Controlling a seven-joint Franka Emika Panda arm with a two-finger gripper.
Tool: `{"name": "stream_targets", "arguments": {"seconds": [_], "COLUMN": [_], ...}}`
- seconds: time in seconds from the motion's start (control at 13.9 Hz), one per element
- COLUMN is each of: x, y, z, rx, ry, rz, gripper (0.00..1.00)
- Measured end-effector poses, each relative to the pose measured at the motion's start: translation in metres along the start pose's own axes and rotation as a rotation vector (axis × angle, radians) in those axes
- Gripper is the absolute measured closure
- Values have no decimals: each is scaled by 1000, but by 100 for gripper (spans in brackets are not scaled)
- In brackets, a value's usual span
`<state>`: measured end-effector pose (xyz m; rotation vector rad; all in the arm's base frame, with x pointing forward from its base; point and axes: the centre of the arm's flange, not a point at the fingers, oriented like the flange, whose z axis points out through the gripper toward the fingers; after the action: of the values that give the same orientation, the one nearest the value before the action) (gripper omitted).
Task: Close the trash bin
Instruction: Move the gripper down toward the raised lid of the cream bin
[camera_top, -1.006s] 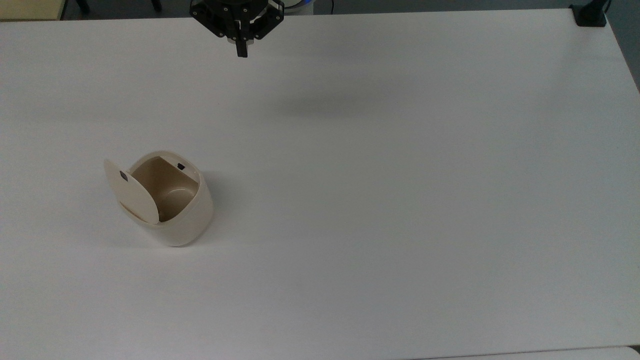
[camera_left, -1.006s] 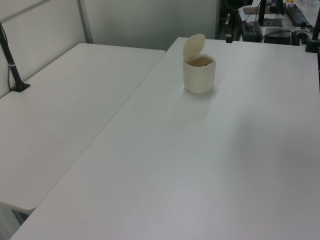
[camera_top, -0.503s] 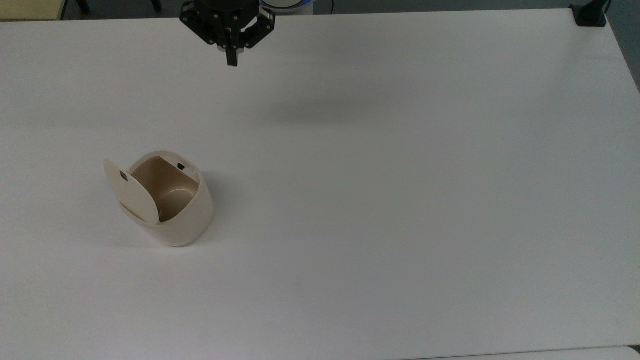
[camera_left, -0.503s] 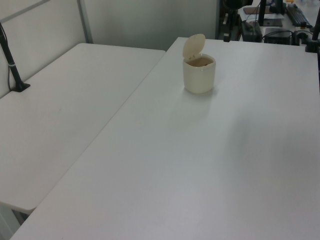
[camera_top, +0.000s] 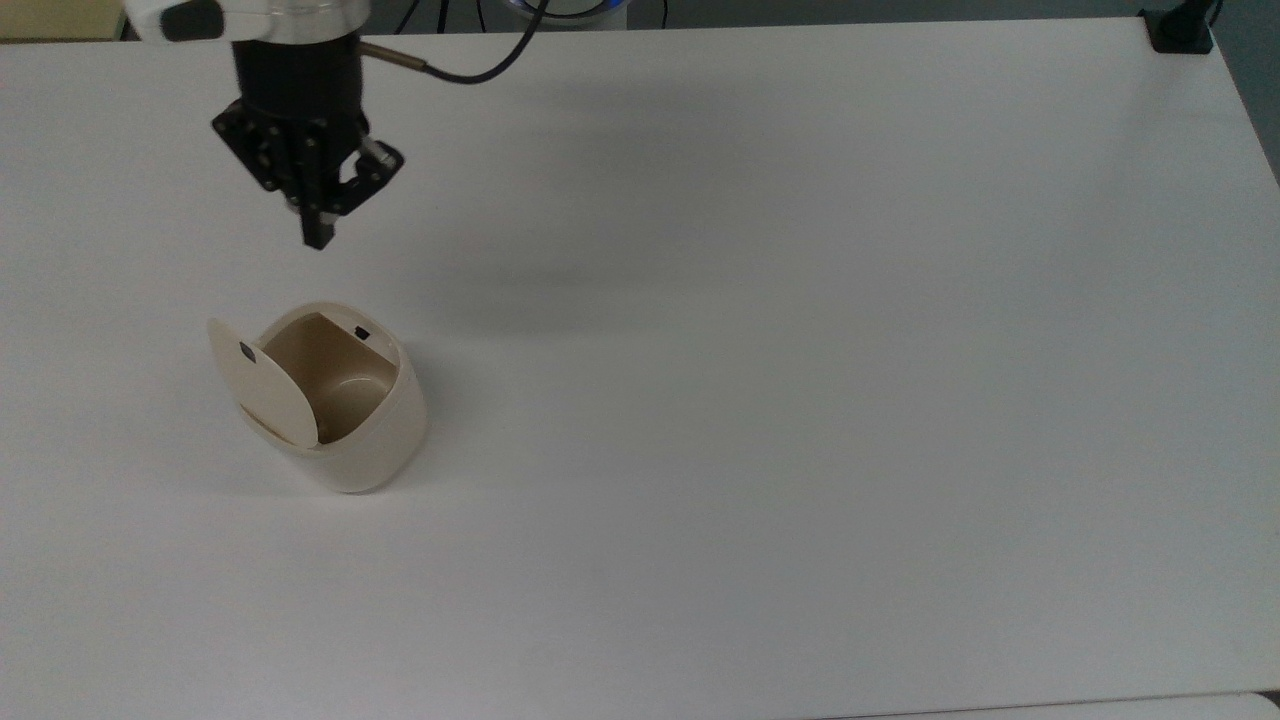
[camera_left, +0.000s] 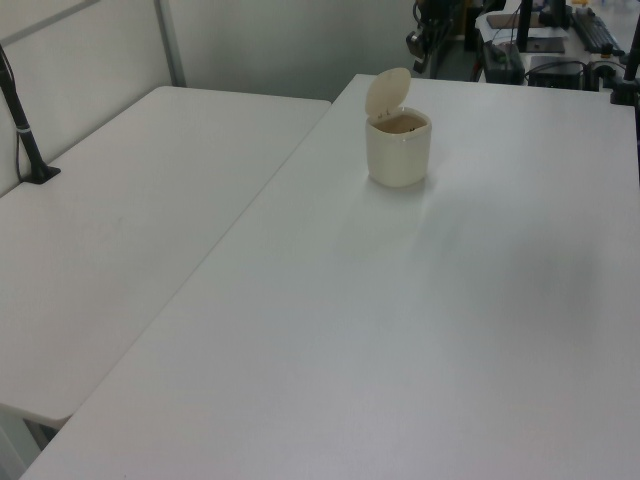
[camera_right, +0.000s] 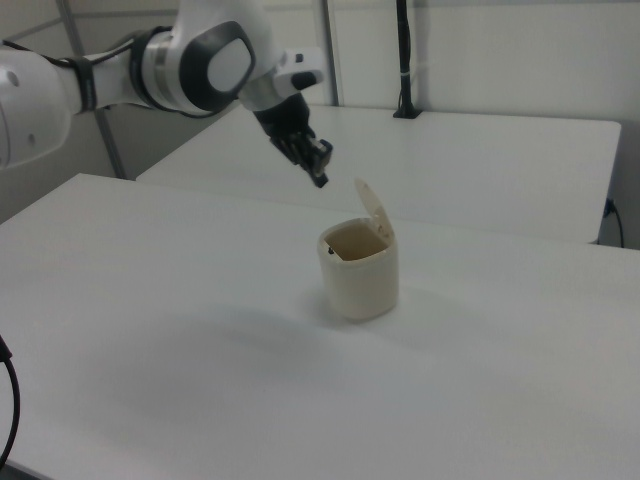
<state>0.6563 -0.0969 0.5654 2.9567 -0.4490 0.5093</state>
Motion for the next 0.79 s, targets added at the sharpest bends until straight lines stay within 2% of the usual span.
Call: {"name": "stream_targets", "arguments": {"seconds": [0.43,0.58,0.79], "x": [41,46,45], "y": [51,59,56], "z": [23,38,54], "rx": [14,16,16], "ry": [260,292,272], "rz": [132,167,175], "gripper": [99,99,99]}}
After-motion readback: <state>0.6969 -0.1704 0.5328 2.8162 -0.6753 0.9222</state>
